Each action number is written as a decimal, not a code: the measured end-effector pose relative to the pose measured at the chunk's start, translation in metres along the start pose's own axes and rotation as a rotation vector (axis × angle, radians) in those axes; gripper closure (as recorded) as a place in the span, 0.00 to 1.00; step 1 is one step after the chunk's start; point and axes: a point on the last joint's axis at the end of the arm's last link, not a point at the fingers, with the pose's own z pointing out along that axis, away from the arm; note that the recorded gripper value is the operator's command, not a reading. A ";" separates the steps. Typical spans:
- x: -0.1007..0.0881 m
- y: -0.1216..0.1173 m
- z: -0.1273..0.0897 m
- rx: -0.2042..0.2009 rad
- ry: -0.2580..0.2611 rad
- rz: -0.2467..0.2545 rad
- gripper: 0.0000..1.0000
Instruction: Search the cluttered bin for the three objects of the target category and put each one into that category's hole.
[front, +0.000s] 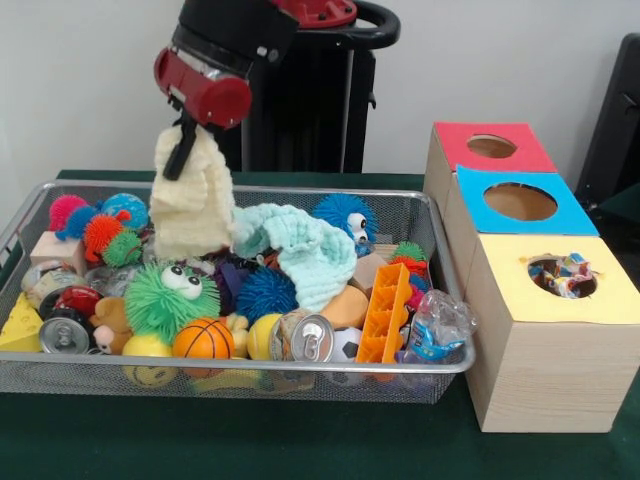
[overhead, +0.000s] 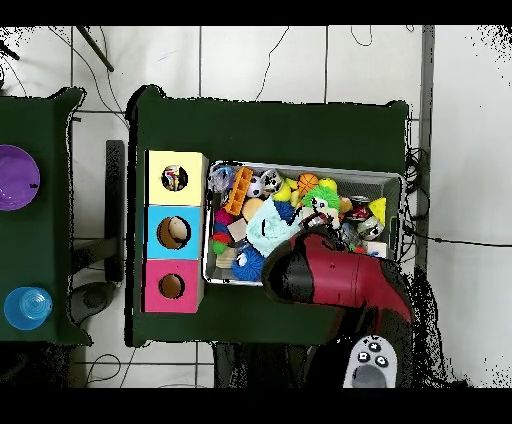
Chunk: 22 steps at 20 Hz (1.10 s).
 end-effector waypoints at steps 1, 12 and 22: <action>-0.003 0.001 -0.006 -0.007 -0.001 0.005 1.00; -0.025 0.000 -0.039 -0.034 0.018 0.040 1.00; -0.020 -0.003 -0.063 -0.020 0.033 0.018 1.00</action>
